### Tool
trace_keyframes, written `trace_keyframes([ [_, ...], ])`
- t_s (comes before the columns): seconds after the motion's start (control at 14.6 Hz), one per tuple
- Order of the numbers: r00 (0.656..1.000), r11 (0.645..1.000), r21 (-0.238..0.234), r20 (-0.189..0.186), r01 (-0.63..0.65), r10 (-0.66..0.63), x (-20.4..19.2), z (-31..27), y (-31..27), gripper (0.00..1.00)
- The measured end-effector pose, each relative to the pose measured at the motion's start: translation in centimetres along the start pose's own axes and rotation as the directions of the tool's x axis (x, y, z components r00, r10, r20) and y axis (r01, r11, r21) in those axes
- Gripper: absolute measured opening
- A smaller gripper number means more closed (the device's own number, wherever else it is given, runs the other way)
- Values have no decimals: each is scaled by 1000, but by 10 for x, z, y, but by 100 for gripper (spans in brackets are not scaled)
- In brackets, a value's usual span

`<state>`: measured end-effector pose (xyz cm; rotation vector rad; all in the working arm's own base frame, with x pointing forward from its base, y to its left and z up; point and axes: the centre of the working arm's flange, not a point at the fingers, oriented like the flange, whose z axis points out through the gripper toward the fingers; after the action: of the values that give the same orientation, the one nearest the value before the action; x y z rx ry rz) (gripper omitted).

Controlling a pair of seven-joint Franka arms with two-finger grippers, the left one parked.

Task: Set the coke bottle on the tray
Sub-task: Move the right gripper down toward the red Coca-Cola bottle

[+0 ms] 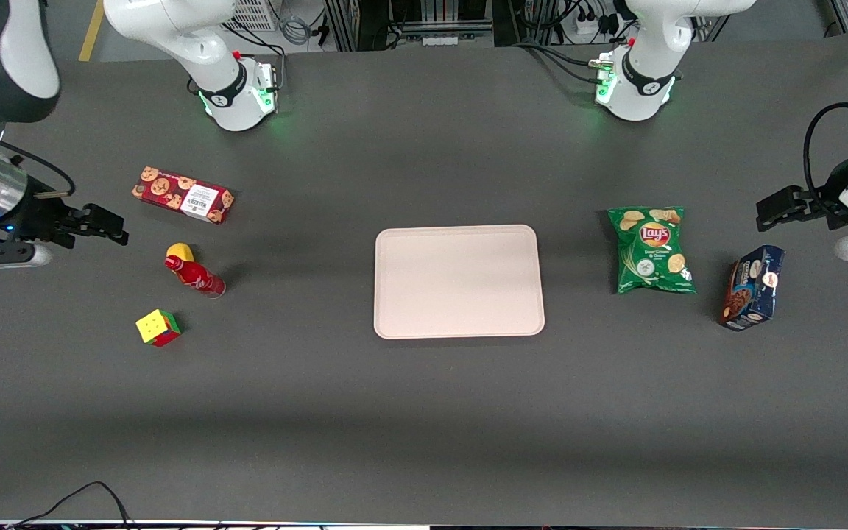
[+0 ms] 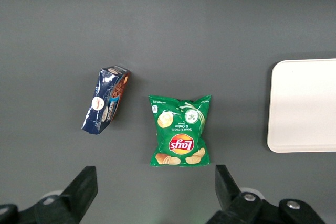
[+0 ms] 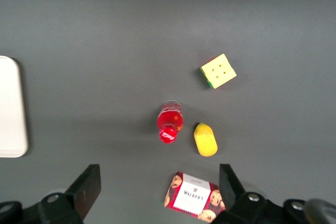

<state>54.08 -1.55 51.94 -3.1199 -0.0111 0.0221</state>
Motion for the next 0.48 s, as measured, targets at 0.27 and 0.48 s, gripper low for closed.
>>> trace_keyframes([
  [0.27, 998, 999, -18, -48, 32, -32, -46, 65, 2, 100],
  [0.48, 994, 997, -22, -75, 76, -77, -65, 111, -1, 100],
])
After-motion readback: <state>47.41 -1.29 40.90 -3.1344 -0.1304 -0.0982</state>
